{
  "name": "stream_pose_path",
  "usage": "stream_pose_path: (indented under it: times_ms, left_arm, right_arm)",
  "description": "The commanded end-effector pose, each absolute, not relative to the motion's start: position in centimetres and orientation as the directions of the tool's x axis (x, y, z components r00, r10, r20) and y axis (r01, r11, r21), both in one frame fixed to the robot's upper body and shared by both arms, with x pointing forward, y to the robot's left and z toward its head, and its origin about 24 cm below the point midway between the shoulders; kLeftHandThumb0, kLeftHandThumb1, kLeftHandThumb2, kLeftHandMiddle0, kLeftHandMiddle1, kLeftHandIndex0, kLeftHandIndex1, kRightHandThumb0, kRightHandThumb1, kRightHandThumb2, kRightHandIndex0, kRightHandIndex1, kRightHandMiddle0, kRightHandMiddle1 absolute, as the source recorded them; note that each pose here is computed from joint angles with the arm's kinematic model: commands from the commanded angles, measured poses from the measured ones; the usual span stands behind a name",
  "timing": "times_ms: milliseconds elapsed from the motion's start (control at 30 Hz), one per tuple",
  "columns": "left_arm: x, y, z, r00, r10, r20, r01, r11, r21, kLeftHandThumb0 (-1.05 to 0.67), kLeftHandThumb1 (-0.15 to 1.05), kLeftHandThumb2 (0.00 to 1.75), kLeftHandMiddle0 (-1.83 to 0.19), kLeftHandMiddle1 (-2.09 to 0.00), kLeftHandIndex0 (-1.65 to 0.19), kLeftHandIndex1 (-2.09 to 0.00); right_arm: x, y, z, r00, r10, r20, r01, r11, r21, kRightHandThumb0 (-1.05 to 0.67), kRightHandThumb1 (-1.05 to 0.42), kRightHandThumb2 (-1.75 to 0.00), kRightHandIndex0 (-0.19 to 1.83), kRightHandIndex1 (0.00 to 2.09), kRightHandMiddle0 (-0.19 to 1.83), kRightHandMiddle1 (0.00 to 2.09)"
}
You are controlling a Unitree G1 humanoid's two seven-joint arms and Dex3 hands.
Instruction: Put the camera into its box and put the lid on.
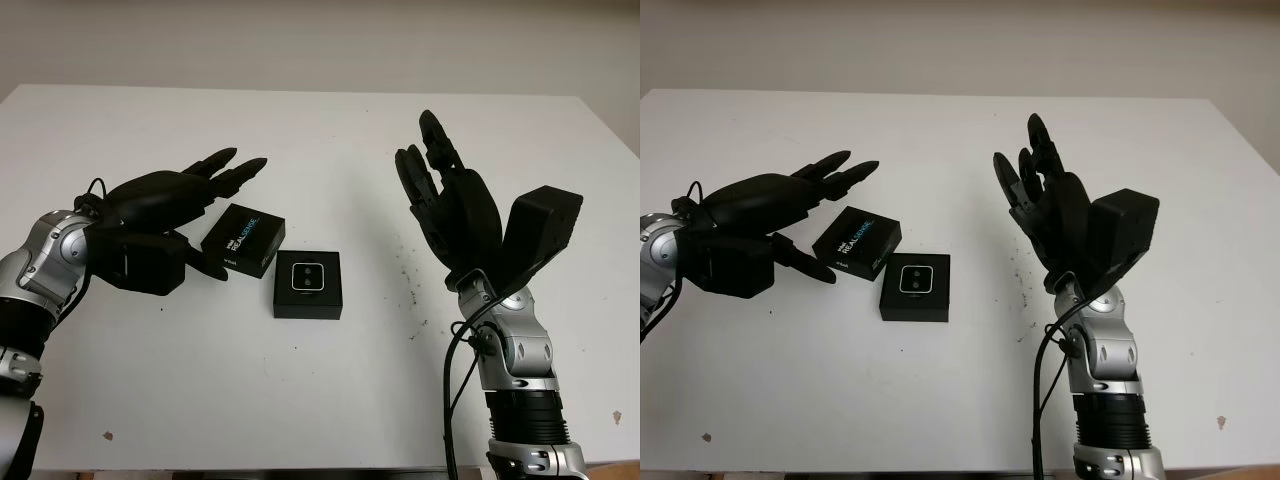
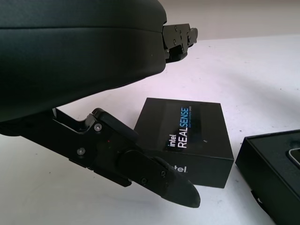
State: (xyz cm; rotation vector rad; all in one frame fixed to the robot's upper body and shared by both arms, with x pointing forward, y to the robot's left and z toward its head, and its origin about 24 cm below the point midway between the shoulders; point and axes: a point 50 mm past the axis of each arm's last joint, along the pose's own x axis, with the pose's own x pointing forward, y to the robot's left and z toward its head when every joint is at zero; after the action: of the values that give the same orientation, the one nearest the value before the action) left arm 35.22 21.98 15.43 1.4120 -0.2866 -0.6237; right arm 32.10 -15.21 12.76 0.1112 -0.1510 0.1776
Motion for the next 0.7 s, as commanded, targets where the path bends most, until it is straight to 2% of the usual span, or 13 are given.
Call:
stream_pose_path:
  times_ms: [0, 267, 667]
  left_arm:
    - [35.7, 21.3, 15.9, 0.804, -0.574, -0.156, 0.209, 0.027, 0.978, -0.62, 0.80, 0.05, 0.19, -0.03, 0.19, 0.00]
    - [36.7, 20.9, 14.8, 0.808, -0.550, -0.210, 0.227, -0.038, 0.973, -0.52, 0.80, 0.05, 0.15, -0.06, 0.19, -0.02]
    - [37.7, 20.3, 14.0, 0.820, -0.529, -0.218, 0.263, 0.010, 0.965, -0.47, 0.79, 0.05, 0.02, -0.08, 0.08, -0.07]
  right_arm:
    - [32.2, -15.3, 12.8, 0.974, 0.167, 0.154, -0.180, 0.981, 0.074, -0.61, -1.05, -0.28, -0.09, 0.06, -0.07, 0.09]
    - [32.0, -15.2, 12.6, 0.976, 0.164, 0.145, -0.174, 0.983, 0.053, -0.59, -1.05, -0.27, -0.09, 0.06, -0.06, 0.09]
    - [31.8, -15.3, 12.2, 0.980, 0.141, 0.143, -0.141, 0.990, -0.013, -0.56, -1.05, -0.27, -0.05, 0.07, 0.00, 0.10]
